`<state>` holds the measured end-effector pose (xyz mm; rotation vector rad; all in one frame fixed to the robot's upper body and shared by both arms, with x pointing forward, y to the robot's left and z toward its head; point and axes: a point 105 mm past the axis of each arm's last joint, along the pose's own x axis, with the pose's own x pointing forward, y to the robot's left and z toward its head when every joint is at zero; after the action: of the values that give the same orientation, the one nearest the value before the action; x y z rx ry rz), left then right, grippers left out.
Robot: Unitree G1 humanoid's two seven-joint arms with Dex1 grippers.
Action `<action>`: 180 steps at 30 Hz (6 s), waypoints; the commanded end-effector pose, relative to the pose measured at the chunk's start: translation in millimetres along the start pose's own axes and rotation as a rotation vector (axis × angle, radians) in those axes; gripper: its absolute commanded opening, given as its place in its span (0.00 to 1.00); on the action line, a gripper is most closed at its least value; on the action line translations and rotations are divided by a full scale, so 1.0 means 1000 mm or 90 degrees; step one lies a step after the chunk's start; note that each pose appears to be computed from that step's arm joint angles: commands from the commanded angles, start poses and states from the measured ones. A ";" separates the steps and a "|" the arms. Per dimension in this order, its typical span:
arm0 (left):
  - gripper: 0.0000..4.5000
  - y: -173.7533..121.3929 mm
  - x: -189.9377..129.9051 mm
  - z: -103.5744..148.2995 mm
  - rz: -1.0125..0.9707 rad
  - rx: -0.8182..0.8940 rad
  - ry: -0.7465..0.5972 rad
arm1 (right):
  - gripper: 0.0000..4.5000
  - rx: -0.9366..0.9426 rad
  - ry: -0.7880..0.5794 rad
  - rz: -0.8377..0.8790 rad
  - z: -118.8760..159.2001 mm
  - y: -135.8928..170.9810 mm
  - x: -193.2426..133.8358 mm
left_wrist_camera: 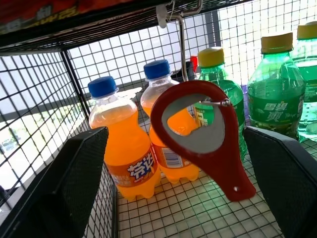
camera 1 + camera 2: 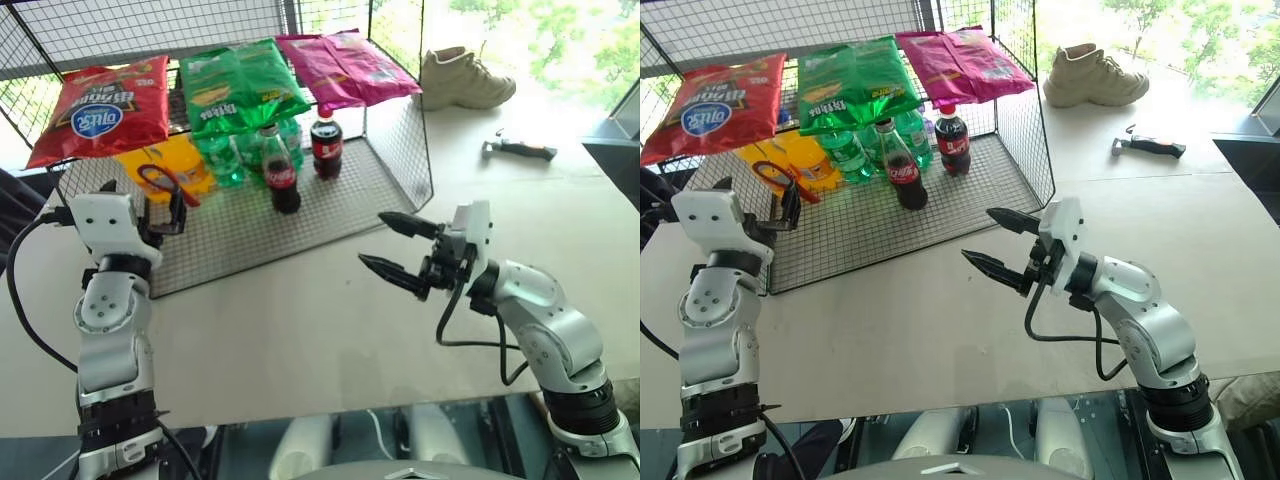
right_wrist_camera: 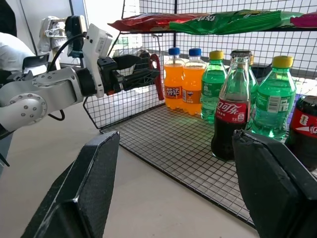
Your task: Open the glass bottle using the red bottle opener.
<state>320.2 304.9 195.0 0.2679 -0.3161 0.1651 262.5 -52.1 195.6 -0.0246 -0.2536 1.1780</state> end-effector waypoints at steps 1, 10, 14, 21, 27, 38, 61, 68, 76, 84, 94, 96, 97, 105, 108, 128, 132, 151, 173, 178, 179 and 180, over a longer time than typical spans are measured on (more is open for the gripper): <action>1.00 0.001 0.005 0.011 -0.003 0.012 -0.031 | 0.80 -0.028 -0.024 0.010 0.013 0.005 0.000; 0.94 -0.006 0.008 0.007 -0.016 -0.008 -0.037 | 0.81 -0.030 -0.015 -0.004 0.011 0.004 -0.003; 0.61 -0.007 0.006 0.004 -0.019 -0.013 -0.035 | 0.82 -0.030 -0.014 -0.005 0.011 0.004 -0.003; 0.02 -0.007 0.000 0.001 -0.018 -0.020 -0.030 | 0.82 -0.027 -0.012 0.000 0.010 0.005 -0.003; 0.02 -0.009 -0.007 0.005 -0.014 -0.073 -0.039 | 0.82 -0.027 -0.011 0.008 0.010 0.004 -0.002; 0.02 -0.009 -0.010 0.033 0.006 -0.338 -0.102 | 0.82 -0.029 -0.019 0.015 0.015 0.003 -0.001; 0.02 -0.028 -0.018 0.040 -0.048 -0.545 -0.120 | 0.82 -0.040 -0.024 0.011 0.019 -0.002 0.000; 0.02 -0.056 -0.032 0.045 -0.171 -0.700 -0.094 | 0.82 -0.022 -0.017 0.007 0.016 -0.004 0.003; 0.02 -0.140 -0.068 0.050 -0.549 -0.765 0.074 | 0.82 0.056 0.125 0.077 -0.012 0.003 0.018; 0.02 -0.177 -0.076 0.054 -0.786 -0.711 0.167 | 0.82 0.155 0.240 0.222 -0.034 0.020 0.023; 0.02 -0.184 -0.078 0.050 -0.863 -0.698 0.195 | 0.82 0.219 0.216 0.277 -0.015 0.021 0.031; 0.02 -0.184 -0.078 0.047 -0.863 -0.693 0.198 | 0.82 0.225 0.224 0.286 -0.015 0.022 0.027; 0.02 -0.184 -0.078 0.046 -0.863 -0.691 0.199 | 0.82 0.228 0.226 0.290 -0.015 0.022 0.026; 0.00 -0.179 -0.074 0.039 -0.852 -0.672 0.195 | 0.48 0.240 0.256 0.314 -0.018 0.023 0.017; 0.00 -0.177 -0.073 0.038 -0.846 -0.673 0.190 | 0.17 0.241 0.264 0.319 -0.019 0.023 0.016; 0.75 -0.170 -0.066 0.047 -0.784 -0.639 0.117 | 0.00 0.317 0.301 0.233 -0.048 0.023 -0.009; 0.98 -0.152 -0.061 0.047 -0.704 -0.603 0.085 | 0.00 0.306 0.285 0.090 -0.059 0.003 -0.027; 0.98 -0.112 0.006 0.013 -0.275 -0.145 -0.052 | 0.00 0.149 0.123 -0.218 -0.025 -0.070 -0.046; 0.98 -0.143 0.079 -0.011 -0.258 -0.077 -0.059 | 0.00 0.083 0.107 -0.262 -0.024 -0.073 -0.039; 0.98 -0.155 0.086 -0.012 -0.276 -0.079 -0.051 | 0.00 0.081 0.106 -0.268 -0.025 -0.071 -0.040; 0.98 -0.156 0.087 -0.012 -0.276 -0.078 -0.051 | 0.00 0.081 0.106 -0.269 -0.025 -0.071 -0.040; 0.98 -0.157 0.088 -0.012 -0.276 -0.079 -0.051 | 0.00 0.081 0.106 -0.270 -0.025 -0.071 -0.040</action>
<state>436.8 172.8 162.3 0.1999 -0.2857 -0.2853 322.6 -115.7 158.1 0.0616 0.0425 0.7531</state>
